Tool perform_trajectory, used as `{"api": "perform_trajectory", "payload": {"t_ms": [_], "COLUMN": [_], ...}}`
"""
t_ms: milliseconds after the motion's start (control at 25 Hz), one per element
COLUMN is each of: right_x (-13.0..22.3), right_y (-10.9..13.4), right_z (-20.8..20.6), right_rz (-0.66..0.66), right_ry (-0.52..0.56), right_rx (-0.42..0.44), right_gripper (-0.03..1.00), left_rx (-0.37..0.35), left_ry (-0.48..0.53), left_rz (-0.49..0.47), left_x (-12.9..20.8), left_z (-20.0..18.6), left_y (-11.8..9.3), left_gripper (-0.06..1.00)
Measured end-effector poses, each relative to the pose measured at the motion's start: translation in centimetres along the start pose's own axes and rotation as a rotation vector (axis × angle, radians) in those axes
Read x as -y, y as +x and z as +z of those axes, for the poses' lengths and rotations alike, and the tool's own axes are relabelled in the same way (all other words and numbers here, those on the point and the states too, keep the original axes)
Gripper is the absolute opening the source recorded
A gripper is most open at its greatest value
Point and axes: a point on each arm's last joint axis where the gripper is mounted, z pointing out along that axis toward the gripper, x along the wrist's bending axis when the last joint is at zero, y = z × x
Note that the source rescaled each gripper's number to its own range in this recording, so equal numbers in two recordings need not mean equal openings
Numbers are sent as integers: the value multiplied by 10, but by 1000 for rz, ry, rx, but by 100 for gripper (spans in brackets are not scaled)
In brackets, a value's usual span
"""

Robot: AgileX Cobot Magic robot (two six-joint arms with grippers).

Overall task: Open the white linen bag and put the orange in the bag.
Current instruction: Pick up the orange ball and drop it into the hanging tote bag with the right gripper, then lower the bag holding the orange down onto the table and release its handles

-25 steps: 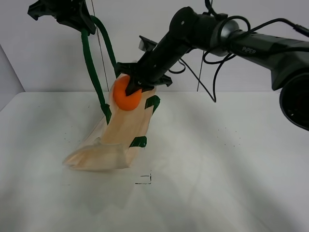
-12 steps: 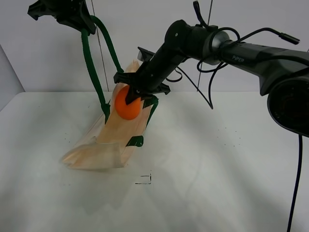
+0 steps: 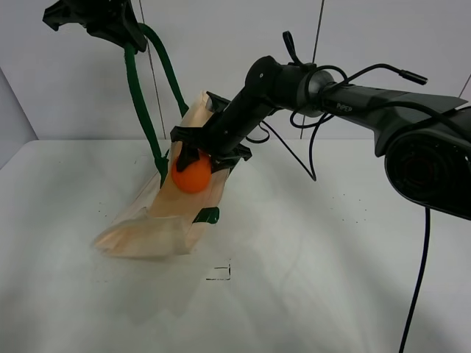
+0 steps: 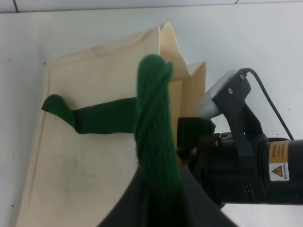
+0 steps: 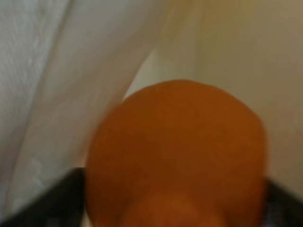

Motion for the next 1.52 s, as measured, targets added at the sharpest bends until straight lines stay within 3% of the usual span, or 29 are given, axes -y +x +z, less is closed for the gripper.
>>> {"api": "perform_trajectory", "payload": {"t_ms": [80,160,320,440,600,800,1040,1200,1320,1520], "right_x": [0,-1,-6,-15,-23,-33,-41,-36,-33,-33], "right_y": [1,2,5,-4,-24,-69,-159,-205,-219,-219], "right_z": [0,-5,-28,-47,-61,-86,-146,-181,-193,-196], "right_rz": [-18,-39,-119,-175,-183,-97,93,198,232,236], "right_ry": [4,23,107,85,60,34,-28,-62,-74,-79], "right_rx": [4,16,160,367,507,556,640,672,684,673], "right_gripper": [88,95,100,100,100,100,100,100,100,100], "left_rx": [0,1,1,1,1,1,1,1,1,1], "left_ry": [0,0,0,0,0,0,0,0,0,0], "left_rz": [0,1,1,1,1,1,1,1,1,1], "left_x": [0,0,0,0,0,0,0,0,0,0], "left_z": [0,0,0,0,0,0,0,0,0,0], "left_y": [0,0,0,0,0,0,0,0,0,0], "left_gripper": [0,0,0,0,0,0,0,0,0,0]}}
